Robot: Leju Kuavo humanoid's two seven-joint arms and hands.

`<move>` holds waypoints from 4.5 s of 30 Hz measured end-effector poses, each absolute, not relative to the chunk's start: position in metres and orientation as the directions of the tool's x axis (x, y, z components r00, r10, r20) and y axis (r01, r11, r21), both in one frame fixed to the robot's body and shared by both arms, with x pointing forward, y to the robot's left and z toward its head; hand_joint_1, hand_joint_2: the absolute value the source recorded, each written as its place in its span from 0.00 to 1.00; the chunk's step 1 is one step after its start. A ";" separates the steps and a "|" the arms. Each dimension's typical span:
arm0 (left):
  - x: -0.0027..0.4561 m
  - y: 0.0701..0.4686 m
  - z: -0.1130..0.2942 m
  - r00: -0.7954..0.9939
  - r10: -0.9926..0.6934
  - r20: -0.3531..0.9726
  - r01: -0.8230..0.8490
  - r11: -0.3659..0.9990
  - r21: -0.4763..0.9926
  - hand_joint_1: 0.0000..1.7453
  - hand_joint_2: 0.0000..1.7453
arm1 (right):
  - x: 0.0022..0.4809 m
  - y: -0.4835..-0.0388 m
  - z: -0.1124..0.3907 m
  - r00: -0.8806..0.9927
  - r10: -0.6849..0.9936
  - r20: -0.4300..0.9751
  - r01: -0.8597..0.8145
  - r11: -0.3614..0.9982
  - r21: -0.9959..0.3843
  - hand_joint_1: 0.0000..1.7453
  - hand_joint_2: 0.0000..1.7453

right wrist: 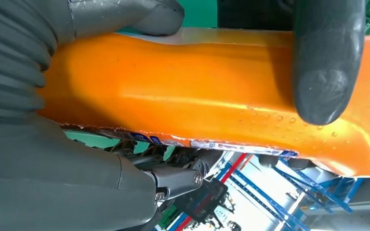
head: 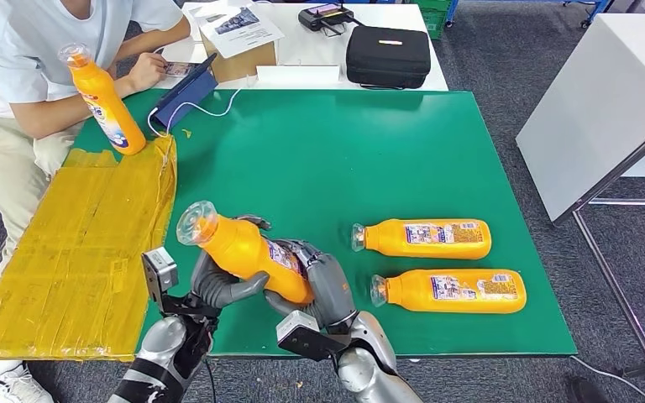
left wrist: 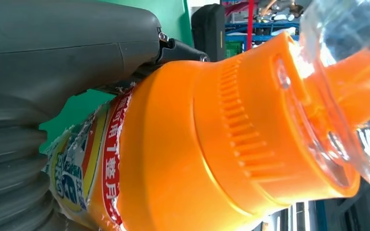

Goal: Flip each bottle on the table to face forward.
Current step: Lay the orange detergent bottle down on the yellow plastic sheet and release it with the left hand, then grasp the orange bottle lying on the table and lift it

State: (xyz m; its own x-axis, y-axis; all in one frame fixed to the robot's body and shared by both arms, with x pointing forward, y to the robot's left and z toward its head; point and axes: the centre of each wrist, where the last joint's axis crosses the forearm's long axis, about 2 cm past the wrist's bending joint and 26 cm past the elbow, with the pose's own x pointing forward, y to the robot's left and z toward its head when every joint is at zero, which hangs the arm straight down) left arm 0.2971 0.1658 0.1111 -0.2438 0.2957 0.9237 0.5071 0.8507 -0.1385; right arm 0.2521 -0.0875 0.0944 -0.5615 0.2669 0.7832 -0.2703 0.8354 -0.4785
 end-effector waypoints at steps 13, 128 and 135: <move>0.302 0.174 0.114 -0.345 0.115 0.931 0.267 0.963 -0.020 1.00 1.00 | 0.247 -0.086 0.095 -0.507 0.153 0.848 -0.315 0.883 -0.348 0.00 1.00; 0.275 0.208 0.132 -0.551 -0.022 0.834 0.126 0.986 0.109 0.00 1.00 | 0.340 -0.309 0.124 -0.193 0.948 0.255 0.065 0.271 -0.960 0.00 1.00; 0.276 0.201 0.134 -0.552 0.033 0.833 0.178 0.981 0.080 0.00 1.00 | 0.354 -0.330 0.114 -0.133 0.963 0.236 -0.068 0.228 -0.971 0.00 1.00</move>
State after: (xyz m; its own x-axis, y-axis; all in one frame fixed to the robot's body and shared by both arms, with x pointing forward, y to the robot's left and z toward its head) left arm 0.2763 0.2014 0.1344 -0.5521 0.0327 0.8331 0.1784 0.9807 0.0797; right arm 0.3538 -0.3299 0.1135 -0.1335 0.9626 0.2356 -0.0677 0.2283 -0.9712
